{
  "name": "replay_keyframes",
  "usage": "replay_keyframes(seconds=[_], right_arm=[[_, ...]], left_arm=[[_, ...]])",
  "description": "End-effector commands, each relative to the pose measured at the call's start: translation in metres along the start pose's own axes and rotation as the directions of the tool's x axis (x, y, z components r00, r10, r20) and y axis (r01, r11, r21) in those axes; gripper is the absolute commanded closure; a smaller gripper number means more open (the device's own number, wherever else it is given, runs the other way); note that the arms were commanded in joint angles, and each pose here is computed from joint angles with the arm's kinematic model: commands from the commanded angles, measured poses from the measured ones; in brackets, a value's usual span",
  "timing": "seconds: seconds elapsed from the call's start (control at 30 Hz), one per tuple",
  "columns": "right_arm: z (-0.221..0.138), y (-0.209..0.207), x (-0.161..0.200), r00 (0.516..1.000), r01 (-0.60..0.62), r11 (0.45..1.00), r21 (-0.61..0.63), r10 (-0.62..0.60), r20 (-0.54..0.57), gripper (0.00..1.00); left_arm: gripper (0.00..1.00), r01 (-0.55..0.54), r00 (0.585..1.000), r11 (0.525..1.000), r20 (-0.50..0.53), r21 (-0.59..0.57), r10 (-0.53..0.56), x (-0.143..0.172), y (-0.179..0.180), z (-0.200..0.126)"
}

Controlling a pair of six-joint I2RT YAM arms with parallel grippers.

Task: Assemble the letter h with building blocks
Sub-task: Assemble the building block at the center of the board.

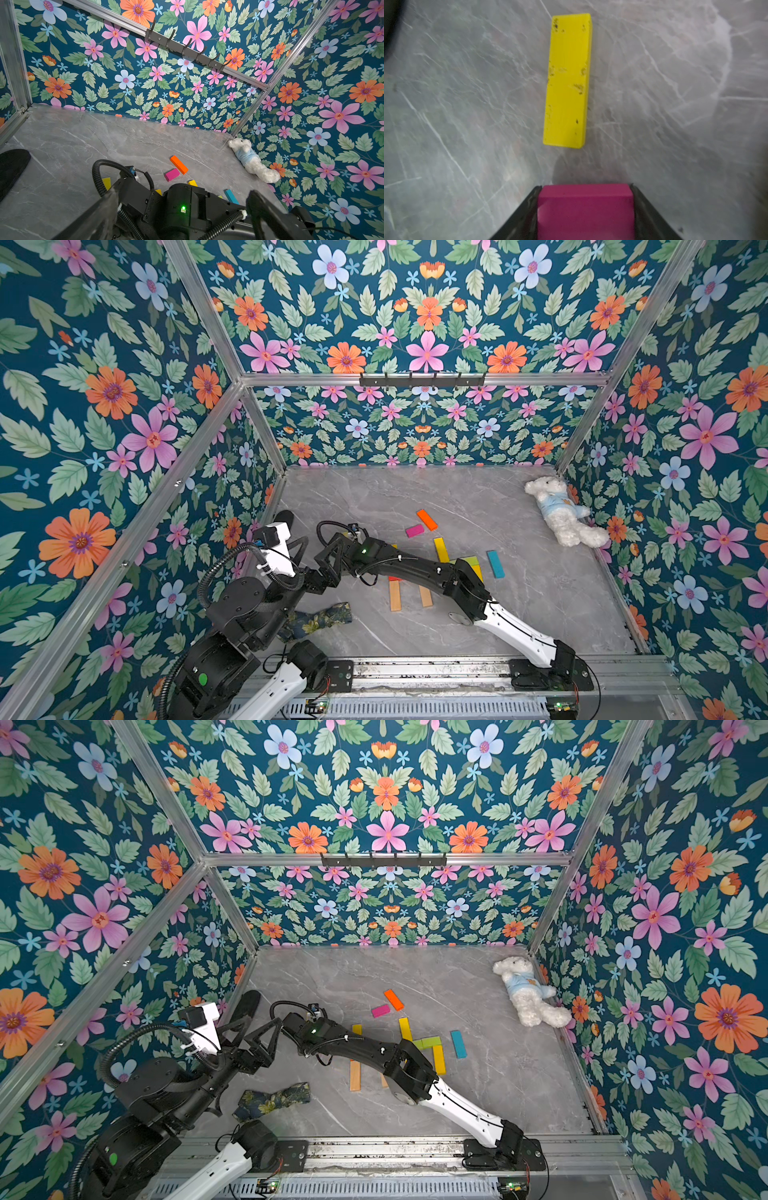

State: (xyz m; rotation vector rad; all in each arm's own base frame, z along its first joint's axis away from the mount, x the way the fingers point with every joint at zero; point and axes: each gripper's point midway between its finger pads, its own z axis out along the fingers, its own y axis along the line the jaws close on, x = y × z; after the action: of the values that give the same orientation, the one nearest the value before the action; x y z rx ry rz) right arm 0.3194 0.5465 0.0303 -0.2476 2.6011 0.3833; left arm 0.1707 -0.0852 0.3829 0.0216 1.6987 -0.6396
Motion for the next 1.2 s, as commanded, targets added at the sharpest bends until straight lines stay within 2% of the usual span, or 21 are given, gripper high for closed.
replay_keyframes(seconds=[0.0, 0.5, 0.67, 0.83, 0.97, 1.03, 1.1, 1.17], right_arm=[[0.011, -0.003, 0.021, 0.997, 0.005, 1.0, -0.003, -0.006, -0.08, 0.38], [0.012, -0.002, 0.015, 0.998, 0.012, 1.0, -0.007, -0.012, -0.064, 0.26], [-0.008, 0.01, -0.02, 0.998, 0.047, 0.997, -0.056, -0.044, 0.047, 0.27], [-0.068, 0.014, -0.065, 0.971, 0.124, 0.989, -0.075, -0.106, 0.217, 0.34], [-0.091, 0.018, -0.05, 0.978, 0.139, 0.974, -0.179, -0.106, 0.181, 0.5], [-0.088, 0.025, -0.029, 0.985, 0.154, 0.965, -0.213, -0.132, 0.115, 0.49], [-0.082, 0.025, -0.01, 0.987, 0.159, 0.968, -0.196, -0.151, 0.052, 0.42], [-0.078, 0.031, 0.006, 0.985, 0.174, 0.962, -0.209, -0.17, 0.034, 0.43]], left_arm=[[0.01, -0.021, 1.0, 1.0, 0.01, -0.015, 0.022, -0.002, 0.003, -0.001], [0.01, -0.026, 0.999, 0.999, 0.019, -0.02, 0.027, -0.006, 0.003, -0.004], [0.01, -0.023, 0.999, 1.0, 0.021, -0.016, 0.024, -0.007, 0.003, -0.005], [0.01, -0.024, 0.999, 1.0, 0.026, -0.018, 0.024, -0.009, 0.003, -0.005], [0.01, -0.024, 0.999, 0.999, 0.033, -0.028, 0.025, -0.009, 0.005, -0.006], [0.01, -0.027, 0.999, 0.999, 0.031, -0.034, 0.028, -0.008, 0.006, -0.006], [0.01, -0.027, 0.999, 0.999, 0.029, -0.037, 0.028, -0.007, 0.007, -0.006], [0.01, -0.028, 0.999, 0.999, 0.024, -0.043, 0.029, -0.005, 0.008, -0.005]])
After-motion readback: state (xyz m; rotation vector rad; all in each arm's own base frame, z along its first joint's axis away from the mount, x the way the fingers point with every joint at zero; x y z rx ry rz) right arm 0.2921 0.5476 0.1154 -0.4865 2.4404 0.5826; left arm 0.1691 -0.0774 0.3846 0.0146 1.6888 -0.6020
